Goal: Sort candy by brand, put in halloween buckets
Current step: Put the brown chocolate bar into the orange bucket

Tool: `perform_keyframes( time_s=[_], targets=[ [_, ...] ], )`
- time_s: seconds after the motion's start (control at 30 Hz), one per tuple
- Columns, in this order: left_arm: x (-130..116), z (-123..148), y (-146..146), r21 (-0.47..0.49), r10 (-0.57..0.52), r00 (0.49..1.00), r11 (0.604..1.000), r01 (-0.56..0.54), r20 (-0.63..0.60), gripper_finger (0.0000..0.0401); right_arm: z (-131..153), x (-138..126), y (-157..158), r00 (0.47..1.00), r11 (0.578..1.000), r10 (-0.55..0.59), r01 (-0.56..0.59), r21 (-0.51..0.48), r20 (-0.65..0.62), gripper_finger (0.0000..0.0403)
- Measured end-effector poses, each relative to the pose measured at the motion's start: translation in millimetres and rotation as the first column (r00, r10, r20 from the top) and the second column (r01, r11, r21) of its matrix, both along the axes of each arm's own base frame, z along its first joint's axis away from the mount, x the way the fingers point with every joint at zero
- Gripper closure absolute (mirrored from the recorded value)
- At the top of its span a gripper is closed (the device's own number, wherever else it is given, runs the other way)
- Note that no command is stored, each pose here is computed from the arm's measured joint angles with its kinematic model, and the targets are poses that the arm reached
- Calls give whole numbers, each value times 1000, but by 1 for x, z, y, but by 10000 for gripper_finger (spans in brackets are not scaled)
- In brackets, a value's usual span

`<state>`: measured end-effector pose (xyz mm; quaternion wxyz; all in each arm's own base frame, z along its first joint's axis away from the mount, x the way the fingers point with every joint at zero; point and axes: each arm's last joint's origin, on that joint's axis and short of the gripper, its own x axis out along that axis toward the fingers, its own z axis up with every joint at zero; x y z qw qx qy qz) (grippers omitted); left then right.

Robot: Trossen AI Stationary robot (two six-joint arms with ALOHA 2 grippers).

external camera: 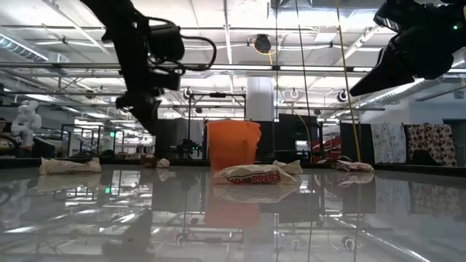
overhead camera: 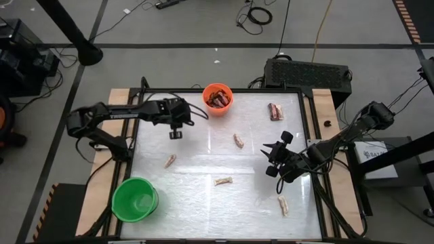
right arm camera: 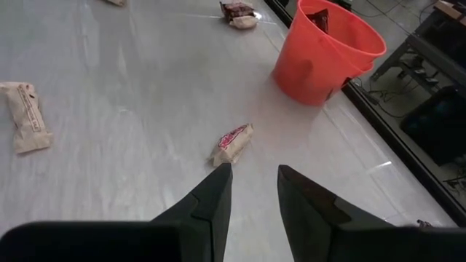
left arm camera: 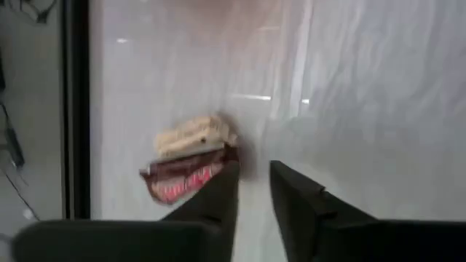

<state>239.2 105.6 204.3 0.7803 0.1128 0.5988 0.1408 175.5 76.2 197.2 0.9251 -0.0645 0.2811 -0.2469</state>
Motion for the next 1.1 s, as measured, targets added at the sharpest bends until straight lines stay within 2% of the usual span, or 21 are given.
perform_keyframes(
  time_s=[0.13, 0.3, 0.5, 0.63, 0.77, 0.9, 1.1],
  targets=[
    [5, -16, 0, 6, -44, 997, 999, 45, -71, 252, 0, 0, 0, 1000, 1000, 4, -5, -6, -4, 298],
    [13, -30, 4, 58, -61, 991, 996, 68, -121, 181, 0, 0, 0, 1000, 1000, 9, -9, -8, -5, 298],
    [19, -50, 7, 61, -103, 973, 991, 117, -206, 133, 0, 1, 1, 1000, 1000, 26, -26, 9, -12, 298],
    [21, -63, 11, 97, -74, 960, 990, 103, -271, 132, 0, 1, 1, 1000, 1000, 26, -26, 10, -11, 298],
    [24, -68, 14, 111, -79, 957, 987, 114, -278, 145, 0, 1, 1, 1000, 1000, 26, -26, 9, -11, 298],
    [25, -68, 14, 116, -104, 953, 983, 142, -284, 172, 0, 1, 1, 1000, 1000, 26, -26, 10, -7, 298],
    [22, -68, 24, 124, -63, 962, 987, 100, -267, 226, 1, 1, 1, 1000, 1000, 28, -27, 11, -4, 298]
  ],
)
